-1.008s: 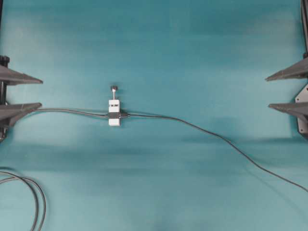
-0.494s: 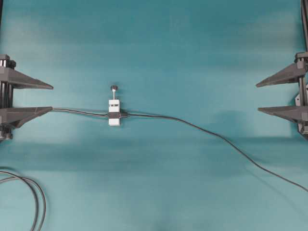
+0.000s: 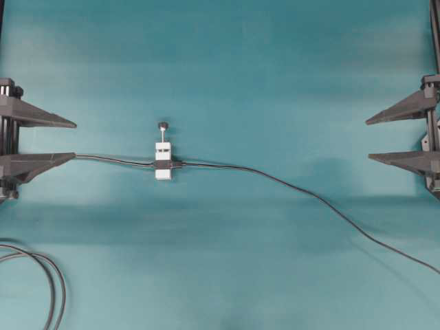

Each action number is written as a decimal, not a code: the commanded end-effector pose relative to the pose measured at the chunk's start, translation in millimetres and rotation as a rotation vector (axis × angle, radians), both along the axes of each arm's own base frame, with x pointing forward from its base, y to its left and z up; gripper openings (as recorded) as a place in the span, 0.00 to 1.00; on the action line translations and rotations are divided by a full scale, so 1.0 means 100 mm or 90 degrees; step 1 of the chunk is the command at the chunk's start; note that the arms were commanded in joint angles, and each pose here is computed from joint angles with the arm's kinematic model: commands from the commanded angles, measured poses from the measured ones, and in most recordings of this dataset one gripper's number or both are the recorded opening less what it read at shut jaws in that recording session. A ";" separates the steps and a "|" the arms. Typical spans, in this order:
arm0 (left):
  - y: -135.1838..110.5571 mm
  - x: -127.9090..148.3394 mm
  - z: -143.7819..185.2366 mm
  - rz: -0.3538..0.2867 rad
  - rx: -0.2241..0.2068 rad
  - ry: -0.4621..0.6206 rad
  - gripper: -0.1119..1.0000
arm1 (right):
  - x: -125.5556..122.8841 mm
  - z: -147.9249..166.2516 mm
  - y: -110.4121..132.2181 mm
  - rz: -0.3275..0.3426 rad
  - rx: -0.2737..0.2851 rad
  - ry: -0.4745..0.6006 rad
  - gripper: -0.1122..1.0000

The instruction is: Insert the USB cable into the female connector supported by the left arm.

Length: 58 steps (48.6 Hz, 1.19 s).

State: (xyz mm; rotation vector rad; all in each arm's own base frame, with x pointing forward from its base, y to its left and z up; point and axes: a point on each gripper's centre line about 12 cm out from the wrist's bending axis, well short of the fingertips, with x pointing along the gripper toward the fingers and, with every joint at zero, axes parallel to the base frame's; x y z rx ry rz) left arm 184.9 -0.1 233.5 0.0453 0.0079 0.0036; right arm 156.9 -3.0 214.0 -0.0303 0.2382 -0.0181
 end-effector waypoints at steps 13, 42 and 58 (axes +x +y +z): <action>0.00 0.00 -0.05 -0.001 -0.007 0.023 0.68 | 0.00 -0.03 -0.02 -0.011 -0.004 0.046 0.75; -0.07 -0.04 -0.32 -0.025 0.005 0.182 0.68 | -0.02 -0.08 -0.04 -0.020 -0.002 0.075 0.75; -0.07 -0.06 -0.36 -0.027 0.013 0.194 0.68 | -0.02 -0.08 -0.04 -0.021 -0.002 0.075 0.75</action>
